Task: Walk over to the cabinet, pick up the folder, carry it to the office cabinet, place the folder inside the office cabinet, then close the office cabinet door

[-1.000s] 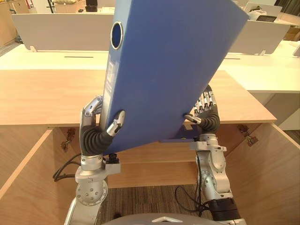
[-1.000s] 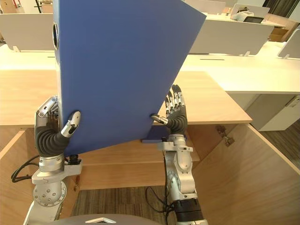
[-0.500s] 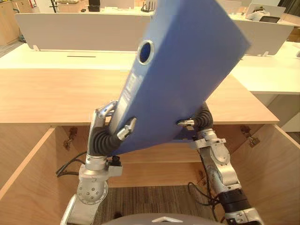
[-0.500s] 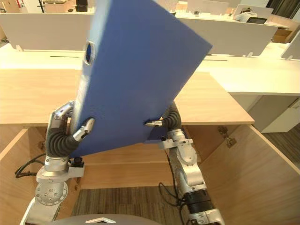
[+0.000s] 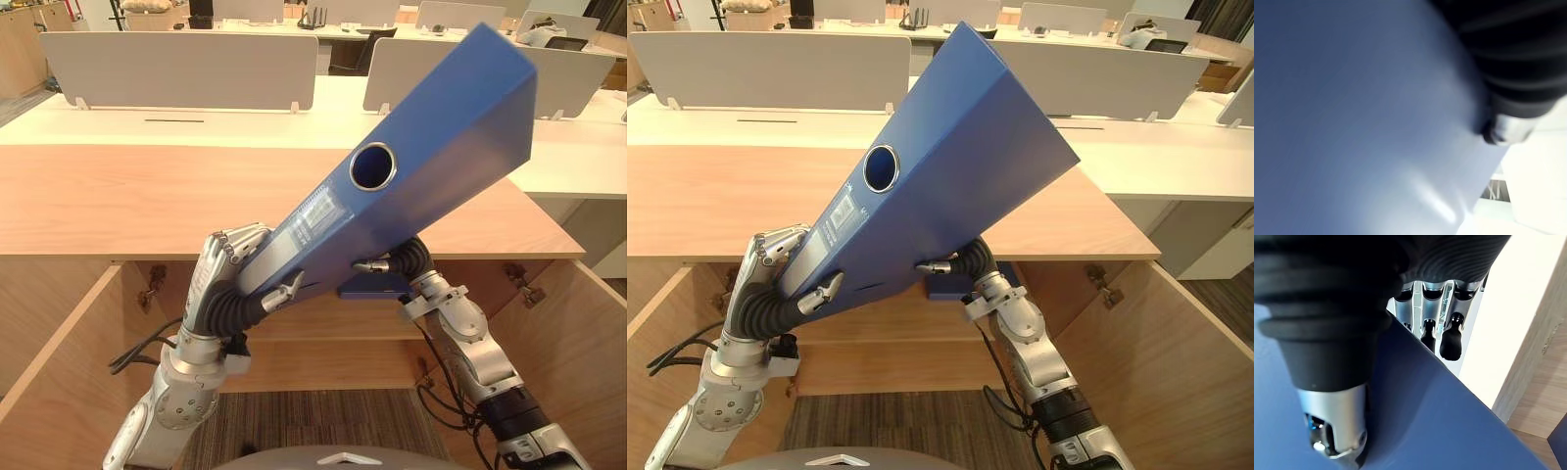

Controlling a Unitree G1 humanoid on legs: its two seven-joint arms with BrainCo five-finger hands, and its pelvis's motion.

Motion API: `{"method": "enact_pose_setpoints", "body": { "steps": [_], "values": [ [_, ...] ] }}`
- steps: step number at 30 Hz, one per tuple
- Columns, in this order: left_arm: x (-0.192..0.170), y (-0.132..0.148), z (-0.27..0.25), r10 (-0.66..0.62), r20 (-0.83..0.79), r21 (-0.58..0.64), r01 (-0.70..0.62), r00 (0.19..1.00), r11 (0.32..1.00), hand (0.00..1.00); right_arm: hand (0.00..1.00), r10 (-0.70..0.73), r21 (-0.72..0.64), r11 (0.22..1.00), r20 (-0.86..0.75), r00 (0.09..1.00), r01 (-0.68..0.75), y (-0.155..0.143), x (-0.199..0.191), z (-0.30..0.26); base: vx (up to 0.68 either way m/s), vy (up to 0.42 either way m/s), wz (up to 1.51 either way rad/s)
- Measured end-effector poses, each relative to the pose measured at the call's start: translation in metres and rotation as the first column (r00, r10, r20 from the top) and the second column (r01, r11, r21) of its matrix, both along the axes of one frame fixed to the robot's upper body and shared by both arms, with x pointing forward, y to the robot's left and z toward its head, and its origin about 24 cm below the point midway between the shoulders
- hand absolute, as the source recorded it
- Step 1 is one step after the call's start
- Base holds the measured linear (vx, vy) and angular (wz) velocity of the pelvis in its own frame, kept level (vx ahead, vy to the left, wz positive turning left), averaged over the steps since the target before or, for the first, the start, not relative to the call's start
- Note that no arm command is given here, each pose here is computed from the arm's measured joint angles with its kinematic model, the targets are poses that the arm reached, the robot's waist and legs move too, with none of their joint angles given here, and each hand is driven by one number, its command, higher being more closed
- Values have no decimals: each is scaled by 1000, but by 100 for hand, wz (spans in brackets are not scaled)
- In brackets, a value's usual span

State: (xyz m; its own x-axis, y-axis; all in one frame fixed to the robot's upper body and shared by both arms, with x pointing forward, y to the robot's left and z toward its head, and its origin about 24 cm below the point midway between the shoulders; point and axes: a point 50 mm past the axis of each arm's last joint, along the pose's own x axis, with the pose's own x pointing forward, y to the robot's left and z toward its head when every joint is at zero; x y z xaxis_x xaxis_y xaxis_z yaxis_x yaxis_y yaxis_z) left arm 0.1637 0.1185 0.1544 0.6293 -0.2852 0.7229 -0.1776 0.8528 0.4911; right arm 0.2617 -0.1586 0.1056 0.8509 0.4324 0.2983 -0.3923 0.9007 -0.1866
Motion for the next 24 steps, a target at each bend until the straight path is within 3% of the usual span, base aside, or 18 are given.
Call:
{"method": "enact_pose_setpoints", "body": {
  "steps": [7,8,12,20,24],
  "values": [
    [2,6,0,34,8,-1,-34,999,999,100,100,-43,19,999,38,998,42,2,1,4,0,0,0],
    [3,7,0,45,4,1,-45,999,999,0,100,-51,18,999,45,998,51,3,1,5,0,0,0],
    [6,12,-9,81,-37,9,-81,996,997,0,100,-90,34,996,109,990,87,5,-1,16,0,0,0],
    [12,32,-21,242,-100,-60,-248,965,967,0,100,-188,196,971,281,941,135,5,-12,48,0,0,2],
    [12,36,-25,284,-130,-79,-295,950,952,0,100,-247,258,950,280,928,175,4,-14,48,5,-1,11]
  ]
}}
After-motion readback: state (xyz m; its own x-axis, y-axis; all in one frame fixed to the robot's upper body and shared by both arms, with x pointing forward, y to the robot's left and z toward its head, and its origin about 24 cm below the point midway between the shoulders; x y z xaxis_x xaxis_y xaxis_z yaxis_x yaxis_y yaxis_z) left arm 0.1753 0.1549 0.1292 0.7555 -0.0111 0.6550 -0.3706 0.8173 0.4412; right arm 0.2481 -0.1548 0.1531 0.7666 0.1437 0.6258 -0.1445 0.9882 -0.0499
